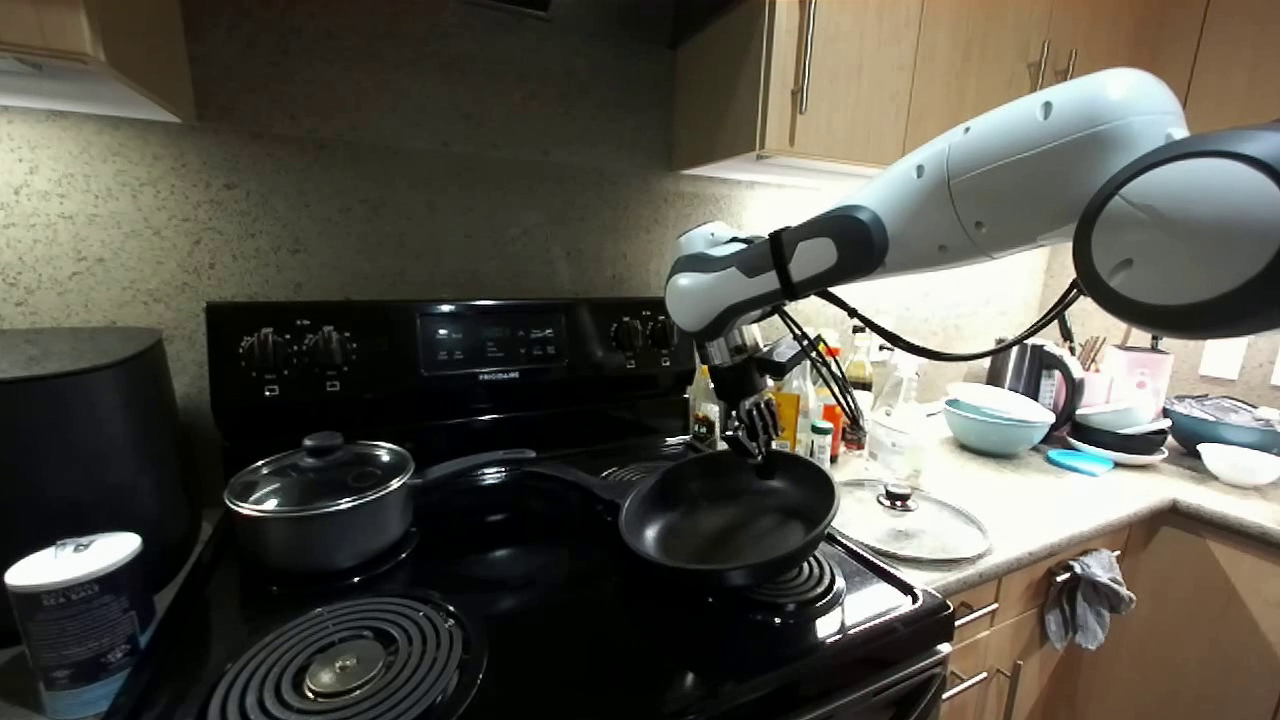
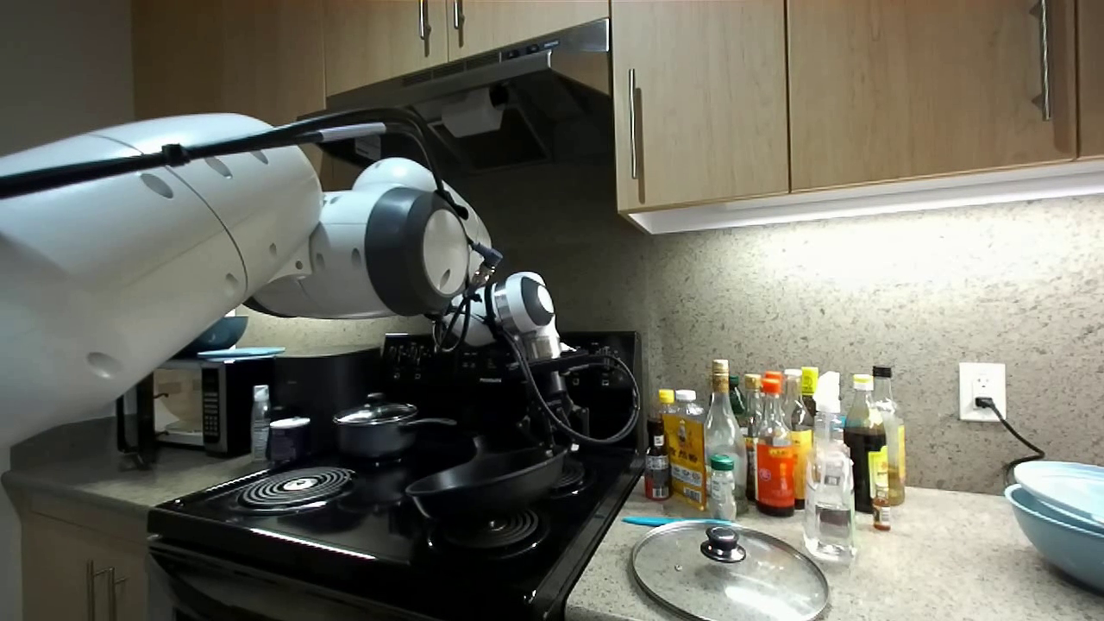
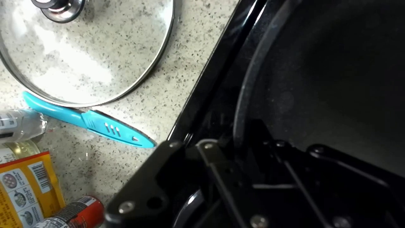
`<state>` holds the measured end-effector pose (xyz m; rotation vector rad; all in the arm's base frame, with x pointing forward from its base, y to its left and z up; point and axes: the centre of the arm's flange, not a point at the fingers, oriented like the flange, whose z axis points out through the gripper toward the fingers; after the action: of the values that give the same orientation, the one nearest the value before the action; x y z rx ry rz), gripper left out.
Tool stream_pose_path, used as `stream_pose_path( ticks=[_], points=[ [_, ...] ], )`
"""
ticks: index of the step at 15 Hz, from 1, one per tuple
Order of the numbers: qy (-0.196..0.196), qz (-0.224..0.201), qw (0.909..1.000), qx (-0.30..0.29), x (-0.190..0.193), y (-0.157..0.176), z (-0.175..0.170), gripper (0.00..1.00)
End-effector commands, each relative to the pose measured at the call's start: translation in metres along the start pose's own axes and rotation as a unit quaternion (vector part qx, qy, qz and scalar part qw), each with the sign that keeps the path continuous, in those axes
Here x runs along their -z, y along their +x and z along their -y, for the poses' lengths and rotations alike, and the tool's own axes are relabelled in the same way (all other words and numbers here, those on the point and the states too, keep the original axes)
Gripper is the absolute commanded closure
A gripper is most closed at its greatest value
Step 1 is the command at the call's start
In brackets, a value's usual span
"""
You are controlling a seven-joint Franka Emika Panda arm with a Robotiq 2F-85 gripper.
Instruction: Move the pan backwards
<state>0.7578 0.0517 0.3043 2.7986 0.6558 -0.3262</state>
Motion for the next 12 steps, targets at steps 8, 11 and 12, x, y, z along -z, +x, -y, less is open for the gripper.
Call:
stream_pose_path(
  ticks=[8,11,12],
  points=[
    [-0.024,-0.030,0.9961,-0.079,0.014,-0.010,-0.006,0.12],
    [-0.015,-0.030,0.9972,-0.067,0.010,0.002,-0.010,0.17],
    [-0.015,-0.030,0.9971,-0.068,0.010,0.002,-0.010,0.12]
  ],
)
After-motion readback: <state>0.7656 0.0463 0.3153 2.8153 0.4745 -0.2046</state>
